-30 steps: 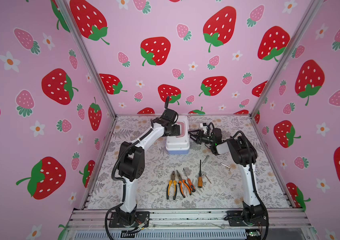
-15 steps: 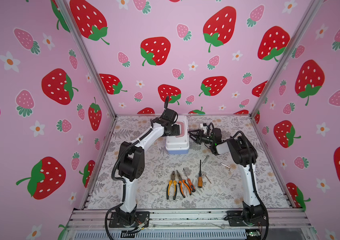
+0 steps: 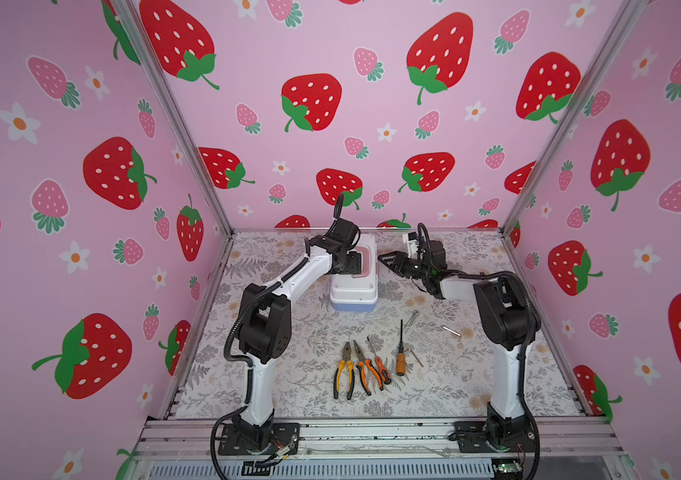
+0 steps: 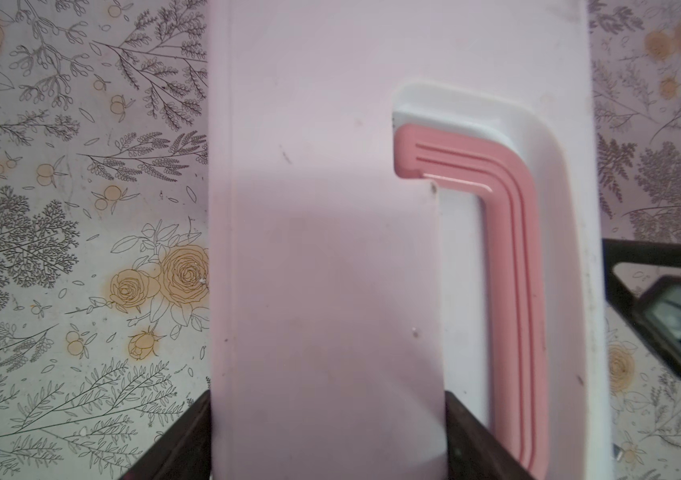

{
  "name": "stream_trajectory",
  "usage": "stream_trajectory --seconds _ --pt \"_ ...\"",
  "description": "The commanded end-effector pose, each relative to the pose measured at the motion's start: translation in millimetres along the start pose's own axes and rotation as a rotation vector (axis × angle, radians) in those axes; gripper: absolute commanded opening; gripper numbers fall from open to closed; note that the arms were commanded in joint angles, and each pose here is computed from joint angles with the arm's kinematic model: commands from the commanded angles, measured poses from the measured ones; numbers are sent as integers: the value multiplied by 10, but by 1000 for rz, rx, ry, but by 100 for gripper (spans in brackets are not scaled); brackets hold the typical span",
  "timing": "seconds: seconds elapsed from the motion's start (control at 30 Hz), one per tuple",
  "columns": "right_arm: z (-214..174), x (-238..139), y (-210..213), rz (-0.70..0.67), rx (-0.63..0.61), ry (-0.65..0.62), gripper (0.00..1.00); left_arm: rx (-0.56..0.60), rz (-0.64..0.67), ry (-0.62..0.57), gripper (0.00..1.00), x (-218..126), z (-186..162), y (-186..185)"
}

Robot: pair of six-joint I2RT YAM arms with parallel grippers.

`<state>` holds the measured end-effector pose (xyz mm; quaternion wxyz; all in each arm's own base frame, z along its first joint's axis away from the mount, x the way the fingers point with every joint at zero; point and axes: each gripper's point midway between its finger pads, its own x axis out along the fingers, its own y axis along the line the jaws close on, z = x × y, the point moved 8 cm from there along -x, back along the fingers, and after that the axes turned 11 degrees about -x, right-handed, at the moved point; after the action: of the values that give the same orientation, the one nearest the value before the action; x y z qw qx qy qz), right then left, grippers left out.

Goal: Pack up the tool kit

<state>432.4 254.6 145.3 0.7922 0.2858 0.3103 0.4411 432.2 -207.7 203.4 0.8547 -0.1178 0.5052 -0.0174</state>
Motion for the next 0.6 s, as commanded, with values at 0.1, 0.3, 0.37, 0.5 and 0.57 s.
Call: stream_trajectory --seconds 0.1,0.3,0.37,0.5,0.57 --pt "-330 26 -193 103 147 27 59 -8 -4 99 56 126 -127 2" --pt "-395 92 -122 289 243 2 55 -26 -37 110 55 163 -137 -38" --pt "-414 122 -84 331 268 -3 52 -34 -55 119 55 181 -144 -58" --pt "-469 188 -17 385 298 0 47 -48 -83 127 55 203 -145 -90" --pt "-504 221 20 416 316 -2 44 -55 -94 131 54 218 -145 -105"
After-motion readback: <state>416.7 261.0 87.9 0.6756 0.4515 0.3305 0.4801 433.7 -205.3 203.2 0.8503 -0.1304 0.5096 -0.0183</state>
